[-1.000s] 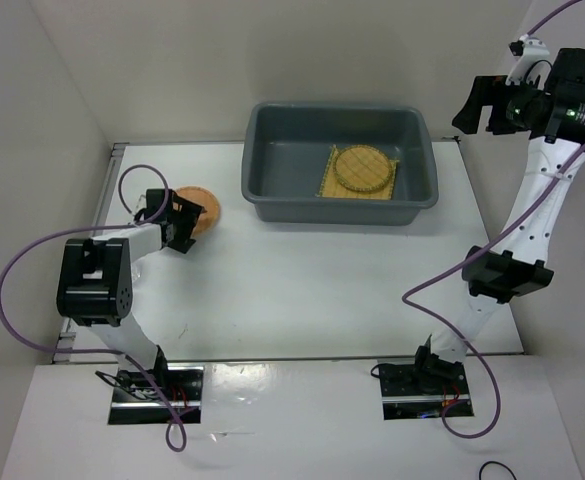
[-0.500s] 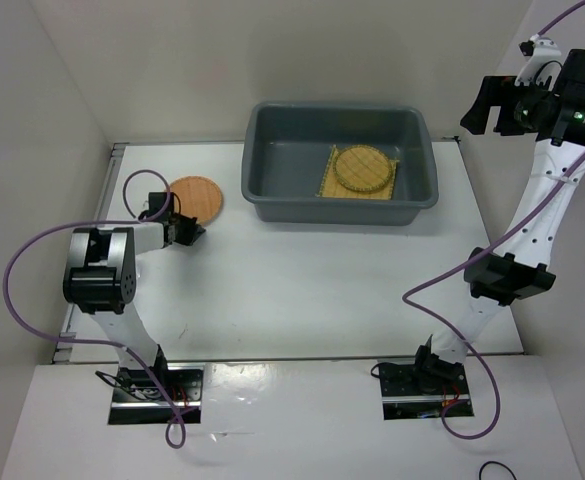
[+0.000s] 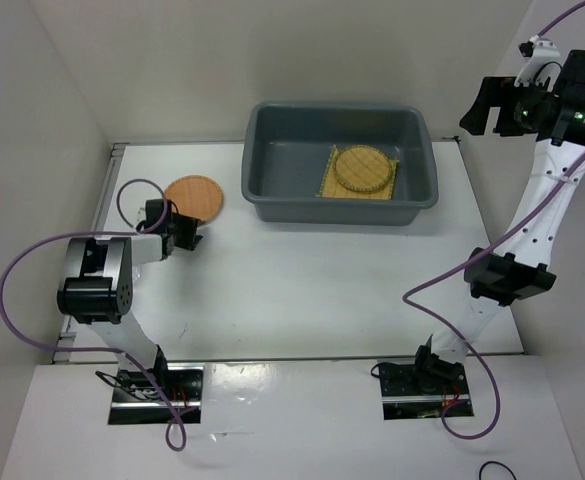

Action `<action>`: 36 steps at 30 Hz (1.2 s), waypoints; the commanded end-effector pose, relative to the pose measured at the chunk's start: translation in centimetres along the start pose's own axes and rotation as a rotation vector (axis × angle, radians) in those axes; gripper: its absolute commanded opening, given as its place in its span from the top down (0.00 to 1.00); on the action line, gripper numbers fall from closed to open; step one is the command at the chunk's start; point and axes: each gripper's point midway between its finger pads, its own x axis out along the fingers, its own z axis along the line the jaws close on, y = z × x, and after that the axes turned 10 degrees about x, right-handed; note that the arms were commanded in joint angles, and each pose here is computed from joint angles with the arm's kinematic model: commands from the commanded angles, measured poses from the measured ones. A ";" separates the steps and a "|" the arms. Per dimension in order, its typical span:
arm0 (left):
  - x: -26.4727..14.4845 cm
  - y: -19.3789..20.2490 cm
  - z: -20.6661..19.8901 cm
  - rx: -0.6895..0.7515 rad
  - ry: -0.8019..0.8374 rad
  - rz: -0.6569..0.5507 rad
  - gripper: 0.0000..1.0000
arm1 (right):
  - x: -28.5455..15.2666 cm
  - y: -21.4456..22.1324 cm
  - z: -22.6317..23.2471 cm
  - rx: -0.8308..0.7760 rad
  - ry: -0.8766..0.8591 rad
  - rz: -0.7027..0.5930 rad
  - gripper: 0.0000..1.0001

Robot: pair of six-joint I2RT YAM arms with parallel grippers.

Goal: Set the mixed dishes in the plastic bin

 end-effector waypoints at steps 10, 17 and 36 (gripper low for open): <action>0.7 -0.3 -1.6 -0.290 0.321 -0.168 0.45 | -1.4 1.2 1.7 0.007 -0.062 0.020 0.04; 2.3 -1.0 -1.3 -0.296 0.343 -0.215 0.45 | -1.9 2.1 2.2 0.009 -0.072 0.036 0.04; 4.3 -2.3 -0.5 -0.348 0.311 -0.191 0.98 | -3.0 3.5 2.5 0.014 -0.055 0.059 0.04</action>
